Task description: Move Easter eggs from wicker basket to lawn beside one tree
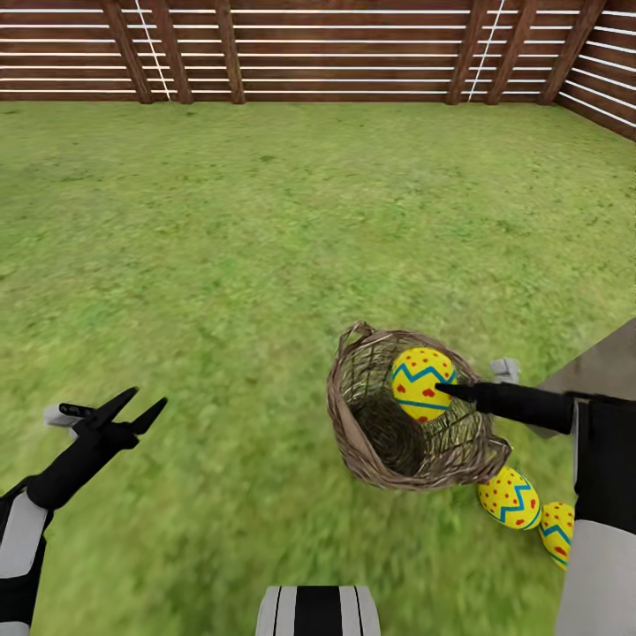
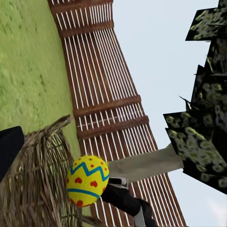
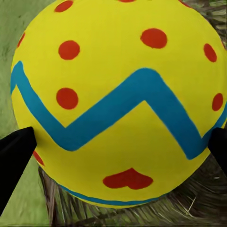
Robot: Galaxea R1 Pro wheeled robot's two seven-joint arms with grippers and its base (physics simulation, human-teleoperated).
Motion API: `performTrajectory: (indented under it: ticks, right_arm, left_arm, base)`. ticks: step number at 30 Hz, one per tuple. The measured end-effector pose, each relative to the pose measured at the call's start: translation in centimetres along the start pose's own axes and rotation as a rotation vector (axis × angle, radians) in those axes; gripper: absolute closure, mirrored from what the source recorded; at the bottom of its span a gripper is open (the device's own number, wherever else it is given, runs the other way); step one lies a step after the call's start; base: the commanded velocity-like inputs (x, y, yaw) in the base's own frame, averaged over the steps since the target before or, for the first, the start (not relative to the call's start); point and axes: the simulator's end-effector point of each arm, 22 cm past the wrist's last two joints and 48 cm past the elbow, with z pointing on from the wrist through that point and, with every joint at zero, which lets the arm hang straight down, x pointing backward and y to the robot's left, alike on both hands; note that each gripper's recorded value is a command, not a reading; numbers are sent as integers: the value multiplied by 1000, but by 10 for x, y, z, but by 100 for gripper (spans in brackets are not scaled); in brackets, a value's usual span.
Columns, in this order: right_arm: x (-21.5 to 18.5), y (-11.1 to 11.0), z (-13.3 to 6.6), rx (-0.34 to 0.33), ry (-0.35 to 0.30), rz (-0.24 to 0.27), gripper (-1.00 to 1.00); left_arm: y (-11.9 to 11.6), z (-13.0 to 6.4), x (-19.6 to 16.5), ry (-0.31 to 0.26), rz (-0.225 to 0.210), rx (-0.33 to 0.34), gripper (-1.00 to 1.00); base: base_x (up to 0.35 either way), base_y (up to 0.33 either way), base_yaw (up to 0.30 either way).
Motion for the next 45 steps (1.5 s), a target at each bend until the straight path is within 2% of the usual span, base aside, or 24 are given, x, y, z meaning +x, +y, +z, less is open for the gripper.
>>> performTrajectory:
  ticks: [2,6,10,16,18,20,24,29,37,45]
  right_arm:
    - [-1,6,1,-26,4,9,100]
    - [-7,6,-13,-45,-19,36,100]
    - [-11,10,-22,-66,-38,52,100]
    - [-21,26,-30,-101,-58,34,100]
    - [-24,38,-34,-144,-65,26,100]
    - [-27,42,-38,-151,-73,21,100]
    - [-50,61,-58,-224,-168,14,100]
    - [-58,72,-68,-244,-191,-6,100]
    - [-57,83,-77,-252,-197,-14,100]
    - [7,65,-74,-221,-120,65,100]
  left_arm:
    - [-1,-4,-1,-10,-4,2,-100]
    - [-4,-13,-11,-32,-2,-7,-100]
    - [-10,-16,-17,-23,12,-14,-100]
    - [-24,-14,-21,-18,31,-2,-100]
    - [-28,-13,-22,-18,36,5,-100]
    - [-33,-11,-23,-18,42,12,-100]
    - [-41,-5,-19,-2,47,25,-100]
    - [-51,2,-14,19,54,44,-100]
    - [-70,4,-15,18,75,70,-100]
    - [-80,4,-18,5,87,98,-100]
  base:
    - [0,0,0]
    - [0,0,0]
    - [-133,0,0]
    - [-332,0,0]
    - [-340,0,0]
    - [-341,0,0]
    - [-341,0,0]
    - [-341,0,0]
    - [-299,0,0]
    - [-11,0,0]
